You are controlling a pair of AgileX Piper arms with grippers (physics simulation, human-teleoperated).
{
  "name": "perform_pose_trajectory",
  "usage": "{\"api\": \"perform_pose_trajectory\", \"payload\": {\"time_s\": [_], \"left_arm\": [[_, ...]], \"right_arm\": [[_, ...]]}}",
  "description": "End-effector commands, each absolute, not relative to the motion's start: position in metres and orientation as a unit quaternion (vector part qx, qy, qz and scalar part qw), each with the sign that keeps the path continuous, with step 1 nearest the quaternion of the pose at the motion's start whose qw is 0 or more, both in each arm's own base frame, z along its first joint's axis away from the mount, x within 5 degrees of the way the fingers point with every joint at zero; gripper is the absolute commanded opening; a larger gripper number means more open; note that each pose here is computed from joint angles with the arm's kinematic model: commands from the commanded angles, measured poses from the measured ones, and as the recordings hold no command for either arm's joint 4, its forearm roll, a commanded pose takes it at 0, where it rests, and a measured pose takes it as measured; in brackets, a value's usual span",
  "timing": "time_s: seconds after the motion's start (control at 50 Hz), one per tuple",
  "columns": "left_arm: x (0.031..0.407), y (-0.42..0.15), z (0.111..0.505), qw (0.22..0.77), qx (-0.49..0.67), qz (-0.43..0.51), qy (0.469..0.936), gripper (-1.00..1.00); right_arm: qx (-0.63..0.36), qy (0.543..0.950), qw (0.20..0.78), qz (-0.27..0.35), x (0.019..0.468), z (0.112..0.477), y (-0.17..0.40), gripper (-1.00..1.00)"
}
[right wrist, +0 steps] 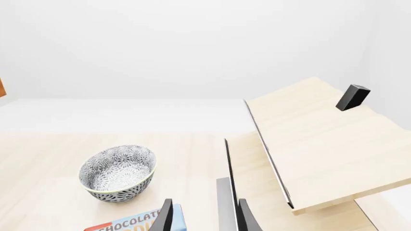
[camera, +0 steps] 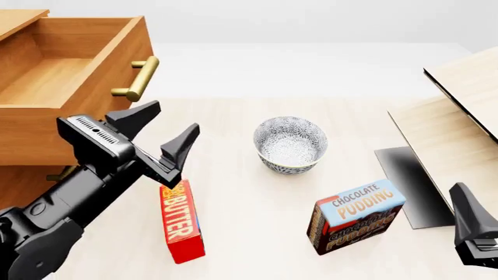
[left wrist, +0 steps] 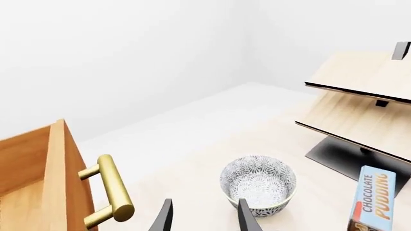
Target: Close the top drawer of the cabinet.
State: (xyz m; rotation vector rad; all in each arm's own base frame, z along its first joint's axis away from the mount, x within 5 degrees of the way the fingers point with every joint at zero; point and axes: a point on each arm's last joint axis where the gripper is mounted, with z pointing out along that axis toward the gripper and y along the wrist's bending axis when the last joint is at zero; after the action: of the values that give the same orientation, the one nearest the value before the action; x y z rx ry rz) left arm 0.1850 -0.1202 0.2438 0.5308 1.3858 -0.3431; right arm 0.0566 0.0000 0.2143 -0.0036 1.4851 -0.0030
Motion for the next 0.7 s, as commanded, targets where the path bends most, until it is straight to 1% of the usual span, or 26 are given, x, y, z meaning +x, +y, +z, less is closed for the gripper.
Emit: {"api": "perform_pose_trajectory", "payload": {"time_s": [0.02,0.7], "left_arm": [[0.189,-0.115,0.241,0.722,0.228,-0.146,0.637,1.00],[0.189,-0.089,0.249,0.728,0.186,-0.117,0.649,1.00]], "right_arm": [[-0.002,0.676,0.737,-0.001,0.057,0.214,0.000,1.00],[-0.002,0.676,0.737,-0.001,0.057,0.214,0.000,1.00]]}}
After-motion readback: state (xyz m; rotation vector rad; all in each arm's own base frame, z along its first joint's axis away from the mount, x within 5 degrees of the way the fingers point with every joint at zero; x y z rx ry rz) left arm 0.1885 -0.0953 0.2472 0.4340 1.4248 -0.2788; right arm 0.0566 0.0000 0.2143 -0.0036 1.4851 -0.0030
